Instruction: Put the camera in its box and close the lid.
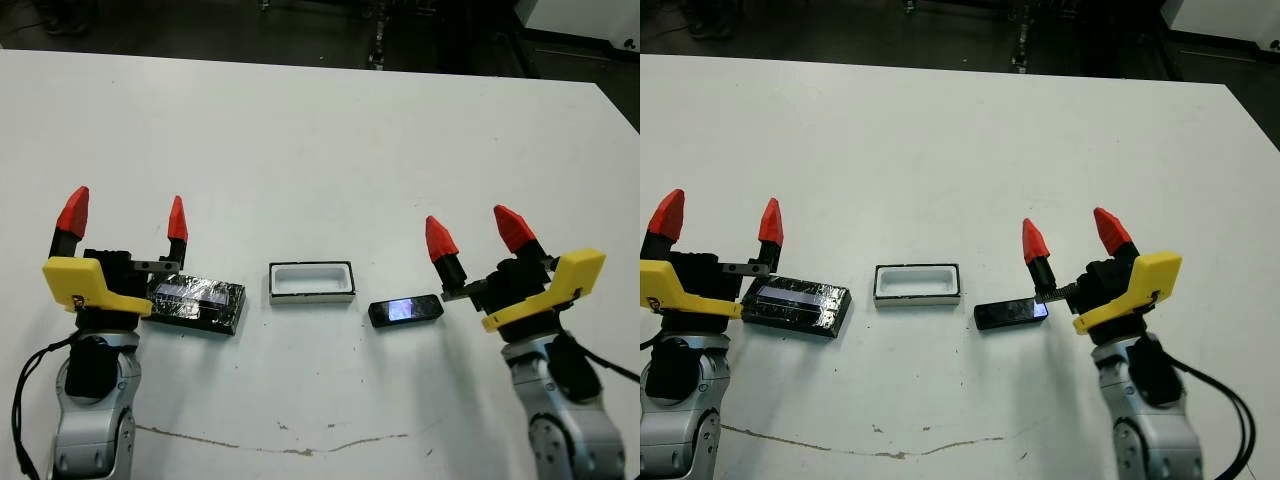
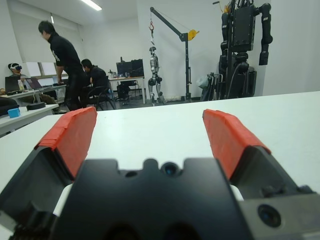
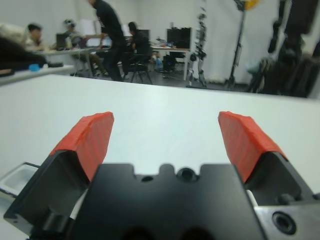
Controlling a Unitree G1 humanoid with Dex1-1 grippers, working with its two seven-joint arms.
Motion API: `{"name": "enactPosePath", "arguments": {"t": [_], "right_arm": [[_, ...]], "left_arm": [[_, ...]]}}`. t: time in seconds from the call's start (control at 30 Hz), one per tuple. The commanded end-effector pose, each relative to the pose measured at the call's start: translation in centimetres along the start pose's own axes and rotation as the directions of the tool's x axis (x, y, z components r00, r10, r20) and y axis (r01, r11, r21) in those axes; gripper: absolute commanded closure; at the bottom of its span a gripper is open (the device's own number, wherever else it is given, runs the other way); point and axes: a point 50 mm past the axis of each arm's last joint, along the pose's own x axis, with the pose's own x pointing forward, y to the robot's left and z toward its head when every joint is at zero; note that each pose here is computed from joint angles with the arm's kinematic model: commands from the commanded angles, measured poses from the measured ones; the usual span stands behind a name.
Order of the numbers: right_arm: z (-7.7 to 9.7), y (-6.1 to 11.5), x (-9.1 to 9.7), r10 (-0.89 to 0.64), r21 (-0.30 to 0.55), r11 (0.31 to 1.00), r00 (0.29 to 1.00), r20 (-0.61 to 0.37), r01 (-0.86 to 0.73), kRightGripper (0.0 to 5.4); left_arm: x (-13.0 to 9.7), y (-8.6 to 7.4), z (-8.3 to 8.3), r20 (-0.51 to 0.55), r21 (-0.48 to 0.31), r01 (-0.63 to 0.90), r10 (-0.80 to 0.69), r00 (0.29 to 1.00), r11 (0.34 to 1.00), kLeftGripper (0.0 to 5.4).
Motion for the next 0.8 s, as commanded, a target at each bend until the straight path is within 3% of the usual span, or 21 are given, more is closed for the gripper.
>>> {"name": "enactPosePath", "arguments": {"t": [0.03, 0.13, 0.23, 0.47, 0.67, 0.8], "right_arm": [[2.3, -1.9, 1.1, 0.090, -0.116, 0.989, 0.996, 0.020, -0.087, 0.00], [4.2, -3.5, 2.4, 0.239, -0.173, 0.956, 0.971, -0.003, -0.236, 0.00], [5.6, -4.9, 3.9, 0.384, -0.175, 0.905, 0.922, -0.059, -0.388, 0.00], [7.3, -6.0, 6.4, 0.595, -0.276, 0.705, 0.757, -0.272, -0.653, 0.00], [6.7, -5.5, 7.9, 0.711, -0.159, 0.541, 0.550, -0.438, -0.826, 0.00], [5.5, -5.0, 8.7, 0.773, -0.100, 0.411, 0.405, -0.488, -0.906, 0.00]], "left_arm": [[-0.3, 0.0, -0.3, -0.012, 0.007, 0.003, -0.003, 1.000, 1.000, 0.01], [-0.3, 0.0, -0.4, -0.012, 0.012, 0.004, -0.004, 1.000, 1.000, 0.01], [-0.3, 0.0, -0.4, -0.014, 0.003, 0.002, -0.002, 1.000, 1.000, 0.01], [-0.3, 0.0, -0.4, -0.014, 0.013, -0.001, 0.001, 1.000, 1.000, 0.01], [-0.4, 0.0, -0.4, -0.021, 0.035, -0.006, 0.007, 1.000, 0.999, 0.01], [-0.4, -0.1, -0.4, -0.021, 0.035, -0.009, 0.009, 1.000, 0.999, 0.01]]}}
